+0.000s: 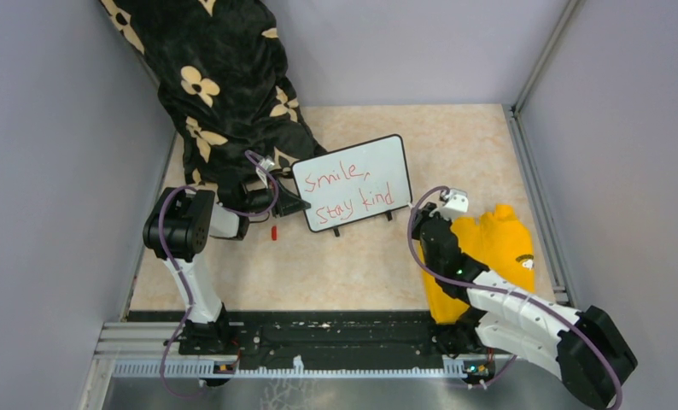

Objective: Write a sentence on the whiteboard

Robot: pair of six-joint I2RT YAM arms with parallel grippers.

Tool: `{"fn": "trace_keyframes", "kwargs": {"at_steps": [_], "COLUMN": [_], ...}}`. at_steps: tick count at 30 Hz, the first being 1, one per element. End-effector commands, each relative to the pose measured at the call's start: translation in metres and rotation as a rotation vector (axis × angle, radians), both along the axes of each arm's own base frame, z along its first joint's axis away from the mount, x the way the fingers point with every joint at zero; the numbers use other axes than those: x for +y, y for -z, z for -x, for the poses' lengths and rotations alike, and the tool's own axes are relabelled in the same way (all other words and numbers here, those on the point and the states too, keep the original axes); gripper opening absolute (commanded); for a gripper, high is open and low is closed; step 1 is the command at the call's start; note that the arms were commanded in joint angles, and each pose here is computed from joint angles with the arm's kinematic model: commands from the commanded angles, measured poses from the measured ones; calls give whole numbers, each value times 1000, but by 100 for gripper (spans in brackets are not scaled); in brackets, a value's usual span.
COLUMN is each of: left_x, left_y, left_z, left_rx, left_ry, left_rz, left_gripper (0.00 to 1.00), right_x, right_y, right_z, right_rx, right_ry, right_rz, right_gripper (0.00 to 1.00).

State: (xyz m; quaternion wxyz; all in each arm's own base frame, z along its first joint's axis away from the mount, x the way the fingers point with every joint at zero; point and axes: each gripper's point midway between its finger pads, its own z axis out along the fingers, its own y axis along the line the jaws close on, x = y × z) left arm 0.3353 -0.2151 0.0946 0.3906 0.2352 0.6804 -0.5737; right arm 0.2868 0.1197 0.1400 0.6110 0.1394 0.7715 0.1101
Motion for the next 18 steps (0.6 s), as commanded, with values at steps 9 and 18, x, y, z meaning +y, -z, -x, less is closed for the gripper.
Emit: {"fn": "trace_keyframes", "kwargs": {"at_steps": [9,18], "left_x": [2,2], "left_y": [24,26], "left_z": [2,1], "left_rx": [113,118], "left_ry": [-29,-29], "left_rz": [-27,-28], "left_gripper": [0,0], "right_x": [19,21], "right_y": [-25,-13], "right_z": [-29,-37], "right_rx": [-81,-31], "right_ry": [-51,-56], "right_rz": [-202,-201], "right_gripper": [0,0]}}
